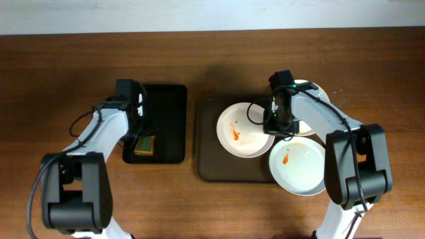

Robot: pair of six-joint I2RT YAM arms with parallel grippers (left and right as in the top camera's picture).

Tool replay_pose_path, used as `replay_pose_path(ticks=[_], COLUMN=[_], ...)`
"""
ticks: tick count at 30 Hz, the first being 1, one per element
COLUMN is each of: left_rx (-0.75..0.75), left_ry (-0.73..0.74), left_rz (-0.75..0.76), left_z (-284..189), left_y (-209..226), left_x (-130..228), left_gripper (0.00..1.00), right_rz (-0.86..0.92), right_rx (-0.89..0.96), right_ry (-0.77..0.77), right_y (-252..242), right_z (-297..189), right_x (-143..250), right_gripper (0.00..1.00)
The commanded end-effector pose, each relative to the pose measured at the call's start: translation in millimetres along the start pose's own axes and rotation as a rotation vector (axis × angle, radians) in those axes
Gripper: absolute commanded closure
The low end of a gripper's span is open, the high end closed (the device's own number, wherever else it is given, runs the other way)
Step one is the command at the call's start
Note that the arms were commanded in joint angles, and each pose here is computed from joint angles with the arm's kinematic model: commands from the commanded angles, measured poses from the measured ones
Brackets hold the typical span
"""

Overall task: Clean dirty plates on tray and stack at the side
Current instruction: 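Lower the left gripper onto the green-and-orange sponge in the black tray, then close the left gripper on the sponge and lift it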

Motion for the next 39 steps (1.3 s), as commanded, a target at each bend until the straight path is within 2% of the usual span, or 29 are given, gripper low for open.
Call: replay_pose_path(ticks=[1, 4, 6, 8, 9, 14, 15, 17, 20, 26, 27, 28, 29, 30, 32, 33, 34, 35, 38, 39], left_rx=[0.072, 0.039, 0.032, 0.051, 0.074, 0.132, 0.140, 0.140, 0.137, 0.140, 0.141, 0.140, 0.141, 0.141, 0.140, 0.136, 0.128, 0.119, 0.087, 0.080], left_ry=[0.024, 0.024, 0.039, 0.046, 0.027, -0.148, -0.173, -0.177, -0.166, -0.158, -0.164, -0.170, -0.172, -0.172, -0.173, -0.170, -0.152, -0.125, -0.004, 0.025], left_rz=[0.000, 0.008, 0.008, 0.007, 0.008, 0.009, 0.010, 0.009, 0.009, 0.039, 0.062, 0.082, 0.085, 0.085, 0.089, 0.122, 0.152, 0.166, 0.167, 0.166], left_z=[10, 11, 14, 17, 17, 14, 13, 12, 13, 30, 34, 35, 35, 35, 35, 35, 34, 33, 26, 26], left_y=[-11, -6, -4, -6, -10, -22, -24, -24, -23, -35, -37, -37, -37, -37, -37, -37, -35, -34, -28, -26], left_x=[3, 4, 10, 13, 9, -29, -34, -35, -33, -29, -30, -31, -32, -32, -32, -31, -28, -24, -7, -1], left_gripper=[0.33, 0.30, 0.41, 0.56, 0.72, 0.77, 0.73, 0.32, 0.24, 0.25, 0.34, 0.55, 0.85, 1.00, 1.00, 0.40, 0.18, 0.08, 0.09, 0.15], right_rz=[0.001, 0.001, 0.001, 0.001, 0.001, 0.001, 0.001, 0.001, 0.001, 0.001, 0.001, 0.001, 0.001, 0.001, 0.001, 0.001, 0.000, 0.001, 0.001, 0.001], right_rx=[0.023, 0.023, 0.023, 0.020, 0.010, 0.009, 0.009, 0.009, 0.009, 0.009, 0.009, 0.009, 0.009, 0.009, 0.009, 0.009, 0.009, 0.009, 0.008, 0.009], right_ry=[0.014, 0.015, 0.015, 0.015, 0.017, 0.018, 0.018, 0.018, 0.017, 0.017, 0.017, 0.017, 0.017, 0.017, 0.017, 0.017, 0.017, 0.017, 0.016, 0.017], right_y=[-2, -2, -2, -2, 0, 0, 0, 0, 0, 0, 0, 0, 0, 0, 0, 0, 0, 0, 0, 0], right_z=[6, 6, 6, 6, 6, 6, 6, 6, 6, 6, 6, 6, 6, 6, 6, 6, 6, 6, 6, 6], right_x=[3, 3, 3, 3, 3, 3, 3, 3, 3, 3, 3, 3, 3, 3, 3, 3, 3, 3, 3, 3], right_gripper=[0.95, 0.94, 0.94, 0.94, 0.94, 0.94, 0.94, 0.93, 0.93, 0.91, 0.91, 0.91, 0.90, 0.91, 0.90, 0.90, 0.90, 0.90, 0.90, 0.90])
Point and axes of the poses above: each gripper's point midway between its finger pads, its own z axis out along the fingers, its own y axis along the line the jaws close on, x = y × z, the point moved 3 cm from there along -z, back along the fingers, and after that the axes turned 7 degrees about -z, right-handed, at the moved point
